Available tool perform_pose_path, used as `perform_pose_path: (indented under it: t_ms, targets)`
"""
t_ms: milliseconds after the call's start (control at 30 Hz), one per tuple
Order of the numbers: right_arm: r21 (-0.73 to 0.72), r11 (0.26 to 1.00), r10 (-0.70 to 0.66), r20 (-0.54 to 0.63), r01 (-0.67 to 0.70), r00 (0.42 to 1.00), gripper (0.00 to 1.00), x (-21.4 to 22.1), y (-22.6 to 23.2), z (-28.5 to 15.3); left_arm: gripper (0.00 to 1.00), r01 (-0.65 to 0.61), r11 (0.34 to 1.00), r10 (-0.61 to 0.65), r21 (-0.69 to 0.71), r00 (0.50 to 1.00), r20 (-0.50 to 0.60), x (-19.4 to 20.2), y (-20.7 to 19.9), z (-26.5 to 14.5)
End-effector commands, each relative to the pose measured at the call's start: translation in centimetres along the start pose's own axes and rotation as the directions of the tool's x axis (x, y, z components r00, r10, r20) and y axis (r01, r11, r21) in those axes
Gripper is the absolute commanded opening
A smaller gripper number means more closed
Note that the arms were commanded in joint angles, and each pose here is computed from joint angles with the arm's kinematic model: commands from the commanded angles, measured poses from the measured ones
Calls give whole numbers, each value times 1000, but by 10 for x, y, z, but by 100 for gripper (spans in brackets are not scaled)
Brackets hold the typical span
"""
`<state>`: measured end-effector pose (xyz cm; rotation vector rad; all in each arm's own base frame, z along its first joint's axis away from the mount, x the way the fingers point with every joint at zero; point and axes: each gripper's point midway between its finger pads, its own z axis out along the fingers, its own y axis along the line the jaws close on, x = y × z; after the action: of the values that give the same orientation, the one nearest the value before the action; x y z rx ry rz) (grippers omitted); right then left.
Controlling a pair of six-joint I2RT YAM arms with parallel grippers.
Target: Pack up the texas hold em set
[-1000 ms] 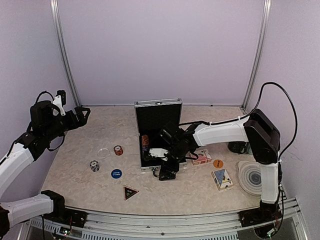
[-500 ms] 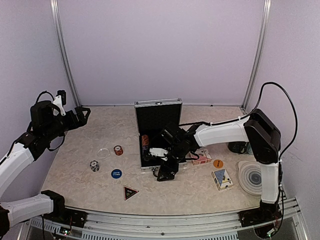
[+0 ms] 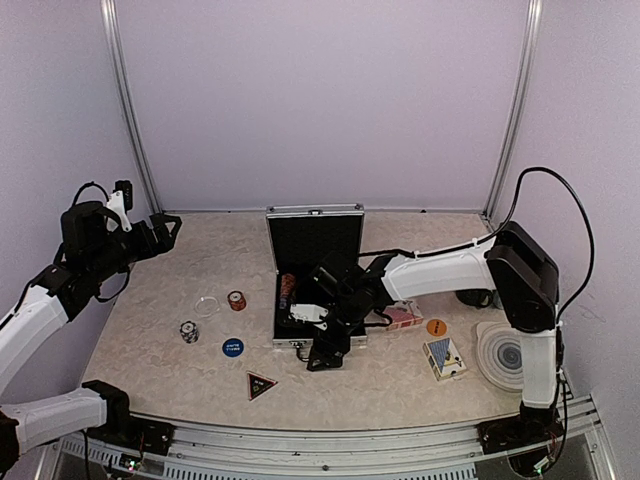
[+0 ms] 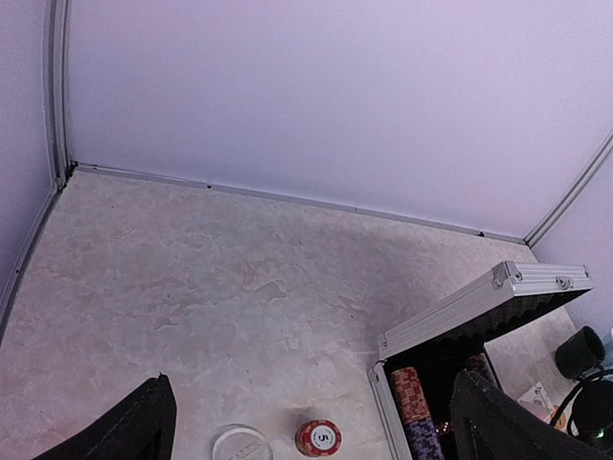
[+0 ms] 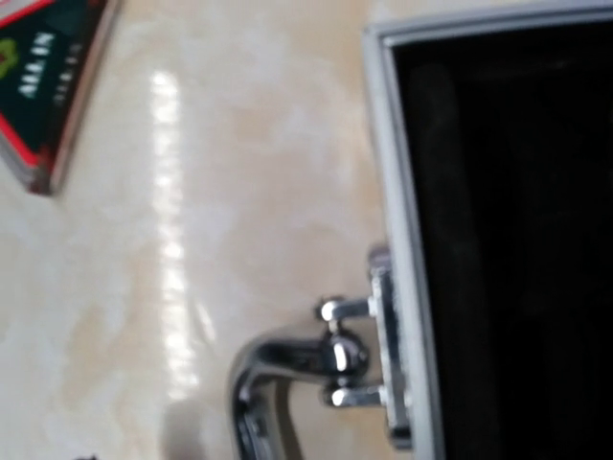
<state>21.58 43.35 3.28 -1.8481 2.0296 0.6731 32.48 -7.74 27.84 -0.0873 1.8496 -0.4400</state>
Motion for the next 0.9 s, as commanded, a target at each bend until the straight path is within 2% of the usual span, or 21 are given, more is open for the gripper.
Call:
perform_pose_path:
  t_ms: [0,133,233,533,700,867]
  targets:
    - [-112,993,20,-87,-30,996,94,19,36,19,99,8,1000,-8,1,1000,11,0,3,1]
    - [4,999,38,-121,-37,992,96,27,12,15,99,9,1000,-9,5,1000,11,0,2,0]
    - [46,998,52,-93,-48,994,96,21,-1,-1,99,9,1000,-9,7,1000,10,0,2,1]
    - [151,989,-25,119,7,993,99,-34,-5,-66,99,7,1000,-7,-14,1000,-11,5,6,4]
    - [255,966,-6,217,-51,976,99,-46,-15,-90,99,-2,1000,0,-28,998,-69,18,7,13]
    - [324,935,53,273,-143,961,99,-36,-22,-104,99,-27,1000,24,-14,988,-154,37,0,25]
